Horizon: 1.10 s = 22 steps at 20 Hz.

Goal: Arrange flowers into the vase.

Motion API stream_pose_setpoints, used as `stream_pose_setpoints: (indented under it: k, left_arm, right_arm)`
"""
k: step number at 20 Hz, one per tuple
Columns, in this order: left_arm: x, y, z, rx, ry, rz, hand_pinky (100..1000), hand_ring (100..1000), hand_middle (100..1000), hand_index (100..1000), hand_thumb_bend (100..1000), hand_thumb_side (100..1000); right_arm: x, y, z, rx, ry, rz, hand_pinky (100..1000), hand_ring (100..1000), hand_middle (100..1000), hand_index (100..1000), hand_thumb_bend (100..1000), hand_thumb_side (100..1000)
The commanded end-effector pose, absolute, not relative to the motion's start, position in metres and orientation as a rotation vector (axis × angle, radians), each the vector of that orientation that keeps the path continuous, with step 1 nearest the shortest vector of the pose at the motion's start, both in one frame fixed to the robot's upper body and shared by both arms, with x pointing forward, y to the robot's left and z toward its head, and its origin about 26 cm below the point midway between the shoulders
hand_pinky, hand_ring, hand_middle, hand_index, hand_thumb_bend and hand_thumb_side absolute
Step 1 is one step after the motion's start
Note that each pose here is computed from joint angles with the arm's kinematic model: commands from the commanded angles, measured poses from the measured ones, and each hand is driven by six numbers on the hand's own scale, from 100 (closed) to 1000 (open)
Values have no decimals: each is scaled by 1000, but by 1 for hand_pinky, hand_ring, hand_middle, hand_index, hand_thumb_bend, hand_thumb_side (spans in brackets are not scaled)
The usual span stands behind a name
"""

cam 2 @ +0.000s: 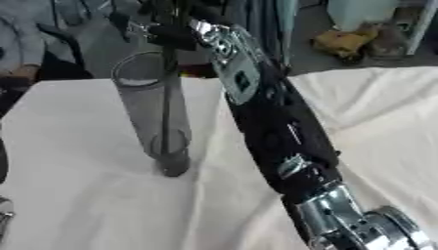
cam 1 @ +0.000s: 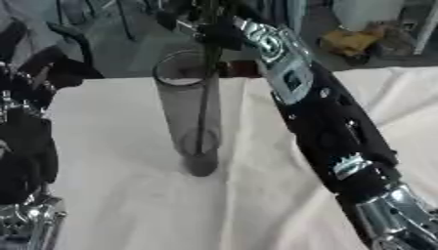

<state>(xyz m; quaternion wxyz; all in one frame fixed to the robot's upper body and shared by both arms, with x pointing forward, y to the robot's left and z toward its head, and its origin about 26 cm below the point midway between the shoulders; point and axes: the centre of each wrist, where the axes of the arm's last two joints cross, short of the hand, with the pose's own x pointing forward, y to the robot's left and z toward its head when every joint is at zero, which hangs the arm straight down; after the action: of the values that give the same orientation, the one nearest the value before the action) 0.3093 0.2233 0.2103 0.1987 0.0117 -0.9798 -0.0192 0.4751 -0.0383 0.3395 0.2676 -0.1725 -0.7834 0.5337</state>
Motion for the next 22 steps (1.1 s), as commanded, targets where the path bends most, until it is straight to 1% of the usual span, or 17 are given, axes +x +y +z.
stream_pose_setpoints:
  k: [1,3,7,8,13,22]
  left_arm:
    - [307,223,215,28,-2757,-51,649,828,934,1000,100,1000]
    - [307,223,215,26,-2756,-51,648,828,934,1000,100,1000]
    - [307,223,215,24,-2756,-51,648,828,934,1000,100,1000]
    - [307,223,215,24,-2755,-51,647,827,933,1000,100,1000]
    - [307,223,215,21,-2754,-52,645,827,934,1000,100,1000]
    - [307,223,215,19,-2754,-54,643,827,933,1000,100,1000]
  right_arm:
    - [470,-36,354,-499,-2118,1490,800,871,691,867,584,1000]
    - [467,-30,355,-501,-2108,1510,809,883,706,877,597,1000]
    - [465,-28,357,-519,-2097,1530,814,883,706,877,597,1000]
    - [464,-26,358,-526,-2091,1535,826,898,724,887,611,1000]
    - [462,-20,363,-555,-2053,1570,848,919,750,905,639,1000]
    - [463,-24,370,-608,-2005,1604,881,951,782,927,681,1000]
